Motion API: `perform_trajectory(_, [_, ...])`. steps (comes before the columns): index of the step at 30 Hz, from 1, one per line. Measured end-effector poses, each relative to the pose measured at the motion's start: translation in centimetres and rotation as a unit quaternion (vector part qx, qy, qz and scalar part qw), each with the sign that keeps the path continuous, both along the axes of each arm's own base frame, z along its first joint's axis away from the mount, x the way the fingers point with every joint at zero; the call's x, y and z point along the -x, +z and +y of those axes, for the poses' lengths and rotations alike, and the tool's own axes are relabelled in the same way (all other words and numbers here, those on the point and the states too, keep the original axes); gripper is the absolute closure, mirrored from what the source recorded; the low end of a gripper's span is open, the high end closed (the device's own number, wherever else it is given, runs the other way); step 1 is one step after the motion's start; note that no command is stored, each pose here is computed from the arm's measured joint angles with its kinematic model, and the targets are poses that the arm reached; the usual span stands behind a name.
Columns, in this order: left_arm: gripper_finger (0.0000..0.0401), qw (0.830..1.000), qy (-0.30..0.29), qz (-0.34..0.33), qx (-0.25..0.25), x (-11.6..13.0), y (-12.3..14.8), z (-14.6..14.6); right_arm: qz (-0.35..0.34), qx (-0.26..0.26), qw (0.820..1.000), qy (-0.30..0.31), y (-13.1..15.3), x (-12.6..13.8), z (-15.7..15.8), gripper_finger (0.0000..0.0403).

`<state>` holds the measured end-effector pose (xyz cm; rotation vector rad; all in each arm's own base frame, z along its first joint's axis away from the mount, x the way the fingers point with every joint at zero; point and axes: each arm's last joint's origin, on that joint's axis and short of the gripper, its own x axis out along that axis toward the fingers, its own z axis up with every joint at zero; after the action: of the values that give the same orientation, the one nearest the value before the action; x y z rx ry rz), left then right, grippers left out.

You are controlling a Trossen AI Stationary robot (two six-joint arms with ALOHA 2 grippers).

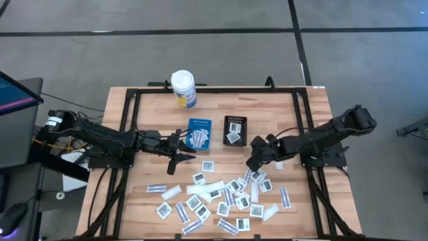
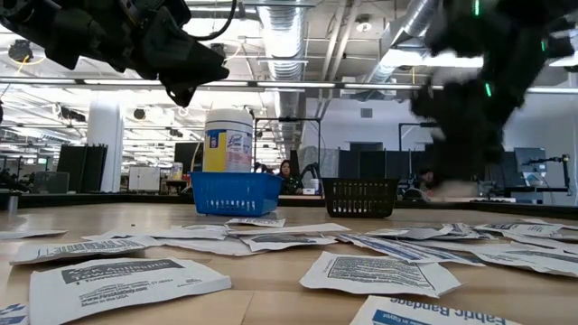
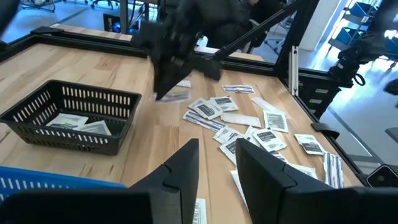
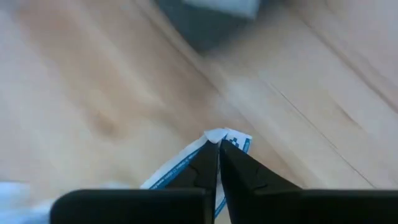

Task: Pick & Place First Aid Supplies

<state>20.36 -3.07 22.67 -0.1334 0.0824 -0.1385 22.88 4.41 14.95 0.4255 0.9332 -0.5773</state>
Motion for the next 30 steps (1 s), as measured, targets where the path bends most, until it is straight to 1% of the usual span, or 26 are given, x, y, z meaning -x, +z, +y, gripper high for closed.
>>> perform_trajectory(2, [0.0295,1.000,0.000,0.002,0.000,0.0,0.0,0.0,-0.031,0.002,0.999,0.017,1.5,-0.4,0.8,0.0400])
perform_trajectory(4, [0.0295,1.000,0.000,0.005,-0.001,0.0,-0.1,0.0,-0.064,0.018,0.997,0.044,2.8,-1.0,1.6,0.0399])
perform_trajectory(7, [0.0295,1.000,0.000,0.012,0.011,0.0,-0.2,0.0,-0.128,0.062,0.985,0.096,4.6,-2.2,3.0,0.0396])
perform_trajectory(9, [0.0295,0.999,0.002,0.014,0.032,0.0,-0.2,0.0,-0.164,0.110,0.972,0.126,5.0,-3.3,3.5,0.0396])
perform_trajectory(11, [0.0295,0.999,0.003,0.015,0.043,0.0,-0.2,0.0,-0.199,0.167,0.955,0.144,5.2,-4.5,3.9,0.0396])
perform_trajectory(13, [0.0295,0.999,0.003,0.015,0.050,0.0,-0.1,0.0,-0.239,0.219,0.934,0.149,5.3,-5.9,4.1,0.0396])
perform_trajectory(15, [0.0295,0.998,0.003,0.013,0.054,-0.1,-0.1,0.0,-0.253,0.271,0.917,0.147,4.6,-7.1,4.3,0.0396])
perform_trajectory(18, [0.0295,0.998,0.004,0.009,0.055,-0.4,-0.3,-0.1,-0.246,0.338,0.899,0.135,3.4,-9.1,4.4,0.0397])
perform_trajectory(22, [0.0295,0.998,0.016,0.001,0.056,-1.4,-1.0,-0.2,-0.189,0.411,0.881,0.142,2.0,-12.3,5.3,0.0401])
perform_trajectory(24, [0.0295,0.997,0.043,0.014,0.061,-2.0,-1.8,-0.1,-0.162,0.443,0.872,0.131,1.7,-14.0,5.9,0.0400])
perform_trajectory(27, [0.0295,0.992,0.090,0.030,0.078,-2.8,-3.0,0.0,-0.127,0.479,0.860,0.118,1.6,-16.1,6.5,0.0399])
perform_trajectory(30, [0.0295,0.992,0.095,0.026,0.079,-3.3,-3.6,0.0,-0.088,0.494,0.856,0.122,1.0,-17.2,6.9,0.0400])
